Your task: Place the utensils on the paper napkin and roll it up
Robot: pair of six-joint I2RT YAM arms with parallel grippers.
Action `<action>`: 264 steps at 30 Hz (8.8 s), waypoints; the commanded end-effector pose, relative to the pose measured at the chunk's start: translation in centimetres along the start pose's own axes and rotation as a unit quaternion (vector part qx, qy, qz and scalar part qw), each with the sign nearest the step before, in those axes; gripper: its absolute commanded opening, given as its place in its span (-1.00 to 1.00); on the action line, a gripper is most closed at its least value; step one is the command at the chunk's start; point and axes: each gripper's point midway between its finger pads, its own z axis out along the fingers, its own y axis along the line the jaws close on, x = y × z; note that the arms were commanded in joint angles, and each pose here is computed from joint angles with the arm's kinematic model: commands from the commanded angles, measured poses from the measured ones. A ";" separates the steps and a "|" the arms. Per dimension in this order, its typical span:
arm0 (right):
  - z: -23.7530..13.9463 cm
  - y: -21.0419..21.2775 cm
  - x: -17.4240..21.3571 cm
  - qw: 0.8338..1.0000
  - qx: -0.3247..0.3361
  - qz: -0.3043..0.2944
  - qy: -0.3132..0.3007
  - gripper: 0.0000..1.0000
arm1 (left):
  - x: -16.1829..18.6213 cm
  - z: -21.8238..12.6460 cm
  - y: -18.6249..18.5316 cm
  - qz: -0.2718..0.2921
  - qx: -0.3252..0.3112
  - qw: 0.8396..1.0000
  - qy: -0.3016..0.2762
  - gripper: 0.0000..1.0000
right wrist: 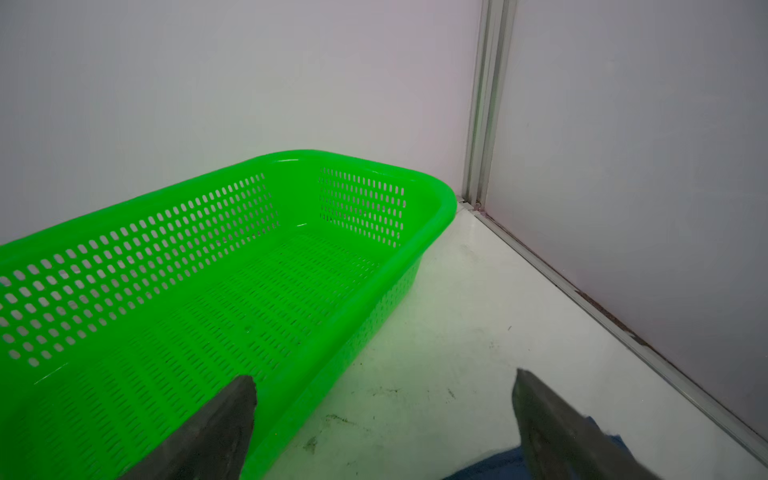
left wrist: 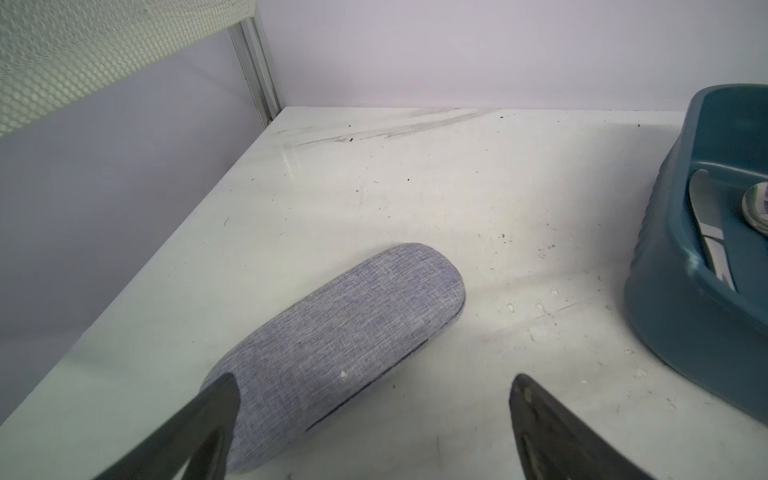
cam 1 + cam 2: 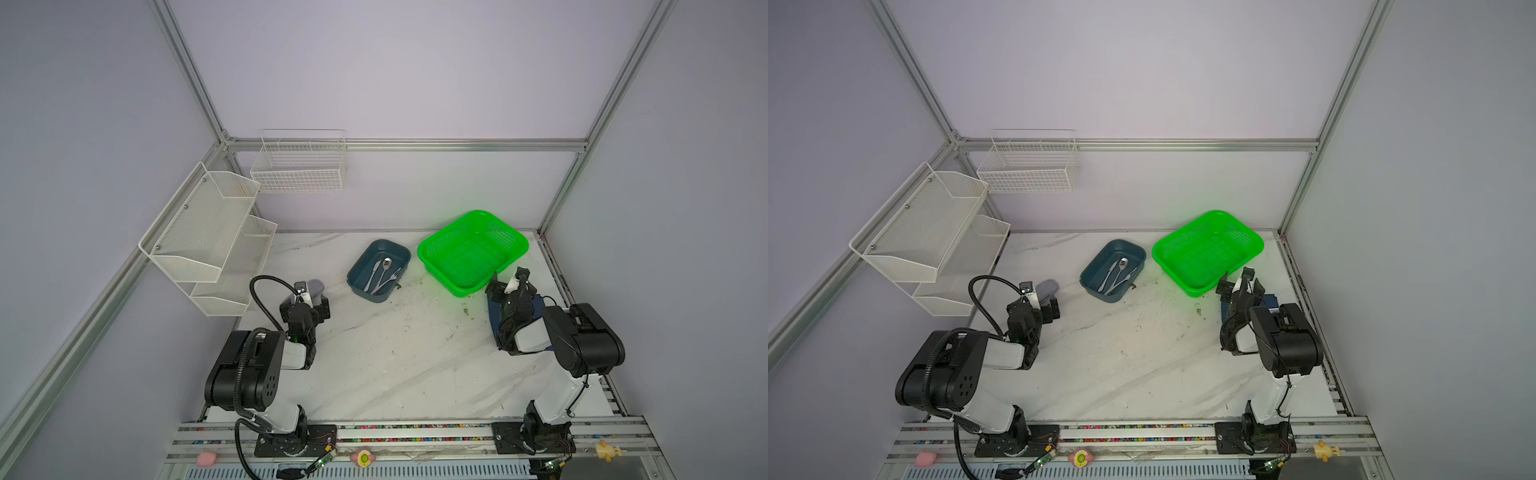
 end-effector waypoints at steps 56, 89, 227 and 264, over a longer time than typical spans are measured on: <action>-2.6 -3.6 -4.8 0.987 0.108 0.048 0.113 0.95 | -8.4 -5.0 1.4 -0.075 0.009 0.996 -0.050 0.99; -5.3 -4.5 8.0 0.858 -0.008 0.273 0.436 0.32 | -9.8 -14.4 -4.5 -0.234 0.233 0.939 0.092 0.99; -21.7 21.2 12.4 0.801 -0.233 0.143 0.532 0.08 | -6.4 -12.4 -23.3 -0.043 0.341 0.877 0.335 0.39; -20.2 21.3 6.4 0.831 -0.227 0.182 0.474 0.15 | 1.3 -7.0 -21.6 -0.005 0.258 0.849 0.462 0.42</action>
